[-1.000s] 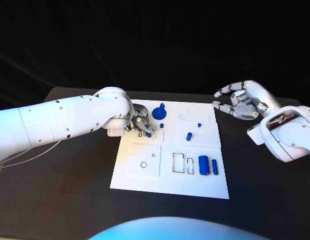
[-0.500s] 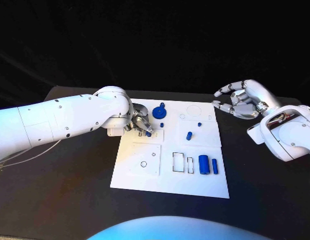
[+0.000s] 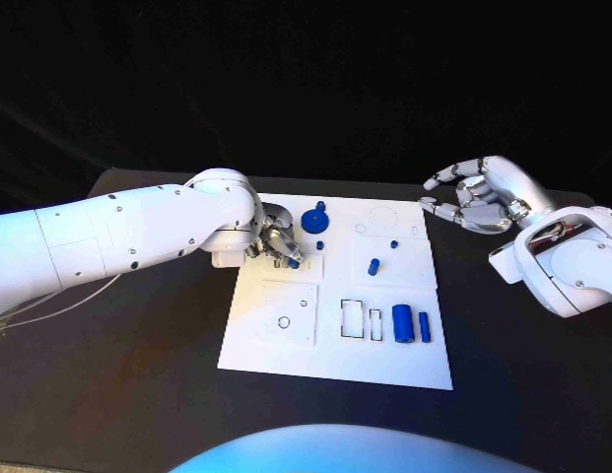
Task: Assemble the parts on the task board
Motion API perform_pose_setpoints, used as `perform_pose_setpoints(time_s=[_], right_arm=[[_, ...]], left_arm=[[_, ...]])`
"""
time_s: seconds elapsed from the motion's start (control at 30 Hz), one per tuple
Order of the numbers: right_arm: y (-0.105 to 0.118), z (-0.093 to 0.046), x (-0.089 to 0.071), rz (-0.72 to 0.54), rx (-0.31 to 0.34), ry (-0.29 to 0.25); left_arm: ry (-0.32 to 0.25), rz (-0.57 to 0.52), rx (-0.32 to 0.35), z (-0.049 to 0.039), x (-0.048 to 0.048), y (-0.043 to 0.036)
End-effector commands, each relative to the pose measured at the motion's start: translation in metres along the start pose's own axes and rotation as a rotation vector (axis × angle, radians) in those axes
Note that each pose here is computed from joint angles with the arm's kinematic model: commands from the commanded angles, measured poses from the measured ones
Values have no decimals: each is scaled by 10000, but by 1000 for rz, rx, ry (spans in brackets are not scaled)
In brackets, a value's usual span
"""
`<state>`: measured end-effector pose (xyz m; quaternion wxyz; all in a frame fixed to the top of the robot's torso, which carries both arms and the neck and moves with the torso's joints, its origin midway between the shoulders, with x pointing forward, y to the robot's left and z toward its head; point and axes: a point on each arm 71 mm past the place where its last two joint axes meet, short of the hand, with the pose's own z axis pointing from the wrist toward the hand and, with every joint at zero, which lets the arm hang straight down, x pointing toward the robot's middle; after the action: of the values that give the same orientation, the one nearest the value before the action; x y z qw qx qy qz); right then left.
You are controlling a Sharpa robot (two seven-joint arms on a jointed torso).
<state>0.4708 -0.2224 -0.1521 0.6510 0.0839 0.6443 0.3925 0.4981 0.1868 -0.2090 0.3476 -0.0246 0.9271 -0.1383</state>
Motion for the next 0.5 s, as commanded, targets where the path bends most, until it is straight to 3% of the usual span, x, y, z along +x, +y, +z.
perform_pose_setpoints(time_s=[0.03, 0.5], right_arm=[[8, -2, 12, -4, -8, 13], [8, -7, 8, -4, -8, 11]], left_arm=[[52, 11, 26, 8, 77, -55], [59, 9, 20, 20, 71, -44]])
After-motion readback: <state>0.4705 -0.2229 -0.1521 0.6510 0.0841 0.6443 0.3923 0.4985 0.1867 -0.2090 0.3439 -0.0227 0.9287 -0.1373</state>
